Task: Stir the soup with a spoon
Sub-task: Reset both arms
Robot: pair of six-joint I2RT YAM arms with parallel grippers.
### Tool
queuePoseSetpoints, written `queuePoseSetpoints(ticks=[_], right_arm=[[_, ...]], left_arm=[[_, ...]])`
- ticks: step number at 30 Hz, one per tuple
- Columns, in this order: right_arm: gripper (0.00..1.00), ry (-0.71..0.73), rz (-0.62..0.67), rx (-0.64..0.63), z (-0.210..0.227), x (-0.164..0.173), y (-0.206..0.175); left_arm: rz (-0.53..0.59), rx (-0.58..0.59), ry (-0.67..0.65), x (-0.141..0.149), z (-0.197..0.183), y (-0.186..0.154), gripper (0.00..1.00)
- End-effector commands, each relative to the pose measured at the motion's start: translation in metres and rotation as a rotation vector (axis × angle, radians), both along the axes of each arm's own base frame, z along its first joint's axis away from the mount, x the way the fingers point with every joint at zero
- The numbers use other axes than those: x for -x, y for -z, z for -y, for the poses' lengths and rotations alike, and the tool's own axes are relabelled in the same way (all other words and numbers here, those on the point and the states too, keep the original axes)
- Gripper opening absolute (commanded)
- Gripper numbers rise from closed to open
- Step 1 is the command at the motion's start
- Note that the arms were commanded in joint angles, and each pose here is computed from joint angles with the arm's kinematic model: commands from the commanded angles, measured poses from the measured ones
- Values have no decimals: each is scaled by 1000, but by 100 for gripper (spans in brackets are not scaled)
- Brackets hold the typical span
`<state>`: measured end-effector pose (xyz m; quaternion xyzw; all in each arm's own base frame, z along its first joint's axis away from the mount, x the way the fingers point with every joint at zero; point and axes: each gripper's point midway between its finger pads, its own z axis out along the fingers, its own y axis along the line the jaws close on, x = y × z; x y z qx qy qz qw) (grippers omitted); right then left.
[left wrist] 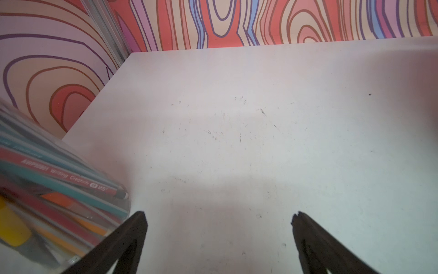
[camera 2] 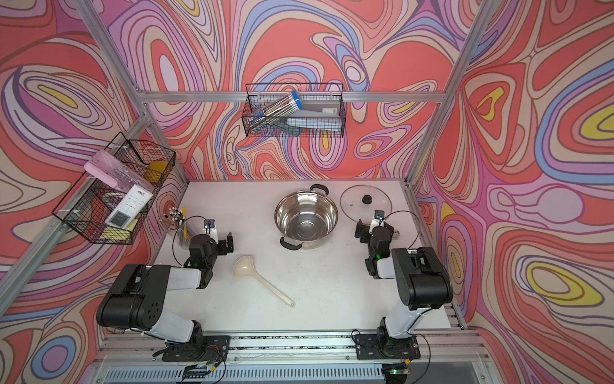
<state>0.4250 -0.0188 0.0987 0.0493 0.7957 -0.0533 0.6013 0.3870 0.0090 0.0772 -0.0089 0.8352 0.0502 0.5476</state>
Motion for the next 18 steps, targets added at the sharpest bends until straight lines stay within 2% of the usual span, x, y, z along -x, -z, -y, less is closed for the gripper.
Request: queuePoseSetpoints(ticks=[1,18], right_arm=[[98,-3,12,-12,-1,-1,0],[98,-4,12,-11,-1,-1,0]], left_arm=[[40,0,13,-6,1,-12,99],[35,18,24,-7,1,-11,99]])
